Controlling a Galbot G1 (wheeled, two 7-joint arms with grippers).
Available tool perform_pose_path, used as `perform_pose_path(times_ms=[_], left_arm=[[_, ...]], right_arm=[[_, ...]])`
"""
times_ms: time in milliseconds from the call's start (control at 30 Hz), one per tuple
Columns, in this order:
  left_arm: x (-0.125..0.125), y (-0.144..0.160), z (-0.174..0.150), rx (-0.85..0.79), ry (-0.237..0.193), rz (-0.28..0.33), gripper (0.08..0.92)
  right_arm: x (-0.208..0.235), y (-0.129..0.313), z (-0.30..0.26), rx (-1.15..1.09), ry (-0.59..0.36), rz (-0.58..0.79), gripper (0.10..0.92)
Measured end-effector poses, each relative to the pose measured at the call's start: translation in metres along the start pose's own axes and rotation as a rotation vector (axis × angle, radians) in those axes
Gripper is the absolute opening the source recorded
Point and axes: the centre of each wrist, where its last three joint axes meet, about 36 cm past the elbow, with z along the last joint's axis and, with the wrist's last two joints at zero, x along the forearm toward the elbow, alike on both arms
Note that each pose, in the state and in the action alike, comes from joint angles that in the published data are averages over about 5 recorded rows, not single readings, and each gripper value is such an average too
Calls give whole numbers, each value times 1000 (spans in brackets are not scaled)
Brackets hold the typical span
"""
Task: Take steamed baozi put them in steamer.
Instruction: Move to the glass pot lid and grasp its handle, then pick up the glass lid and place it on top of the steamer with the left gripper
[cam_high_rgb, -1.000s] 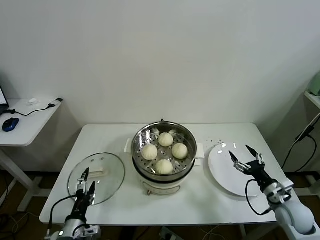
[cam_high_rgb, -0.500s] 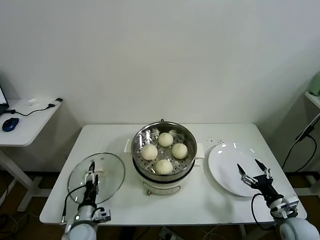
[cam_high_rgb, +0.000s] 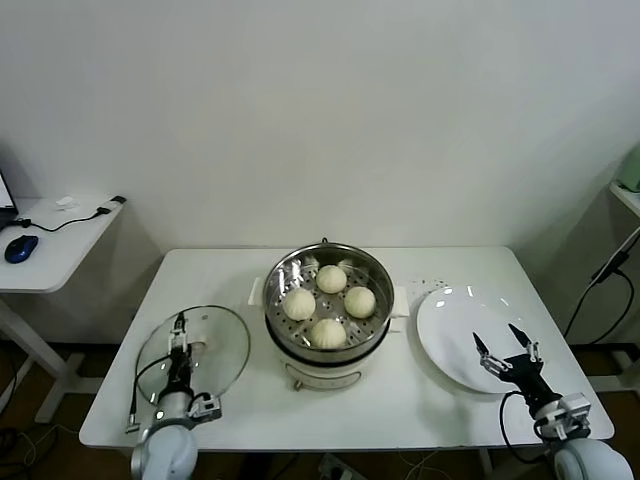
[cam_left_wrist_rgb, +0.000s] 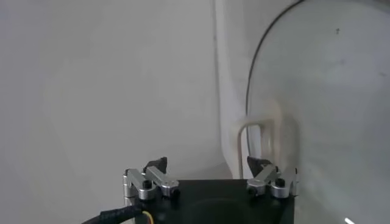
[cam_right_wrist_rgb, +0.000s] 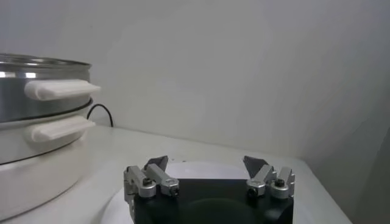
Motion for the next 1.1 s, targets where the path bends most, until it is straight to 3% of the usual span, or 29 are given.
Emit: perform_pose_path(times_ms=[167, 800, 1100], left_arm=[[-9, -2, -1, 12, 5, 2, 732], [-18, -1, 13, 46, 7, -3, 188], [-6, 30, 33, 69, 6, -65, 154]], right_arm=[[-2, 1, 5, 4, 4, 1, 823], [-8, -2, 15, 15, 4, 11, 823], [-15, -7, 15, 18, -4, 21, 823]])
